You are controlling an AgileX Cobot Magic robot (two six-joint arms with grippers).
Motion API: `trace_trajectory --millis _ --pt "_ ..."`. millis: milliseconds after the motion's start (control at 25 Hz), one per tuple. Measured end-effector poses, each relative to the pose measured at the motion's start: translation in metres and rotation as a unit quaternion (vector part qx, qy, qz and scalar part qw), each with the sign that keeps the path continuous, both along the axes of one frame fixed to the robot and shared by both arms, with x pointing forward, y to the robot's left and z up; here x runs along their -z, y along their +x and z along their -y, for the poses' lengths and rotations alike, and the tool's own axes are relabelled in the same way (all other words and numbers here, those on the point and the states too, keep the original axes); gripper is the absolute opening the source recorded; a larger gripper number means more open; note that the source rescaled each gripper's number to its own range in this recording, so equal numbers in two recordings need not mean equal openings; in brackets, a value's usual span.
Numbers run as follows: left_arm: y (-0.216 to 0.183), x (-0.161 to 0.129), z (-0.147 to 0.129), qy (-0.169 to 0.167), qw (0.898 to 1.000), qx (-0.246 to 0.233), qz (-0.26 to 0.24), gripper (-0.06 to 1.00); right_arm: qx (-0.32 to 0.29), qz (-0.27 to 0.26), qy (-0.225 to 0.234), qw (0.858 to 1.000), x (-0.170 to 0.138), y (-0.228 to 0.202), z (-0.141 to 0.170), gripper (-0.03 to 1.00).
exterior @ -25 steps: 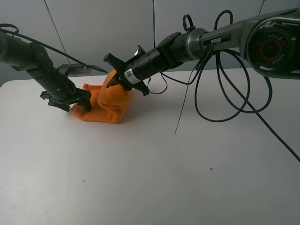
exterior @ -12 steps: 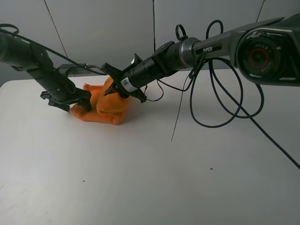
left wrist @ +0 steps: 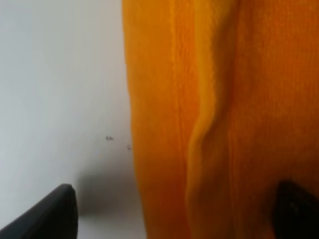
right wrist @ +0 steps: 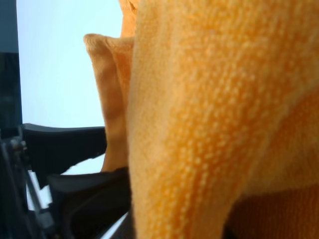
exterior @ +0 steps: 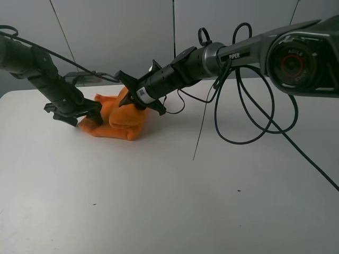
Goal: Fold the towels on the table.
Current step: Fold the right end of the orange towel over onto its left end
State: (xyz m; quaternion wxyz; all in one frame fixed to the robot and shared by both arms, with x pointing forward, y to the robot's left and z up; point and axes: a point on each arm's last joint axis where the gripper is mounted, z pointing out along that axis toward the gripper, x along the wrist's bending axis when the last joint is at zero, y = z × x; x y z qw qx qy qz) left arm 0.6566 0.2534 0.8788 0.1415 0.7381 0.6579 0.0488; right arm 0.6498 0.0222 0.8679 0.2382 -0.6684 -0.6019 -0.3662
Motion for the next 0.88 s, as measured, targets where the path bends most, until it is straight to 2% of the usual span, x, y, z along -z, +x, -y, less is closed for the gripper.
trace_trajectory --millis 280,360,520,600,680,880 --pt "-0.001 -0.048 -0.012 -0.005 0.999 -0.013 0.048 1.0 -0.001 0.0 0.001 1.0 0.0 -0.001 -0.001 0.09" --pt "-0.002 -0.058 -0.015 -0.006 0.998 -0.017 0.056 1.0 0.0 -0.004 0.004 1.0 0.0 -0.001 -0.001 0.21" --pt "-0.006 -0.086 -0.027 -0.012 0.996 -0.037 0.074 1.0 -0.017 -0.018 0.031 0.999 -0.006 -0.004 -0.005 0.6" --pt "-0.005 -0.107 -0.038 -0.014 0.994 -0.05 0.093 1.0 -0.032 -0.021 0.044 0.998 -0.011 -0.005 -0.008 0.73" --pt "-0.005 -0.128 -0.048 -0.017 0.992 -0.063 0.109 1.0 -0.044 -0.019 0.059 0.997 -0.019 -0.004 -0.011 0.8" --pt "-0.006 -0.171 -0.065 -0.021 0.986 -0.084 0.144 1.0 -0.05 -0.016 0.094 0.994 -0.035 -0.002 -0.02 0.82"
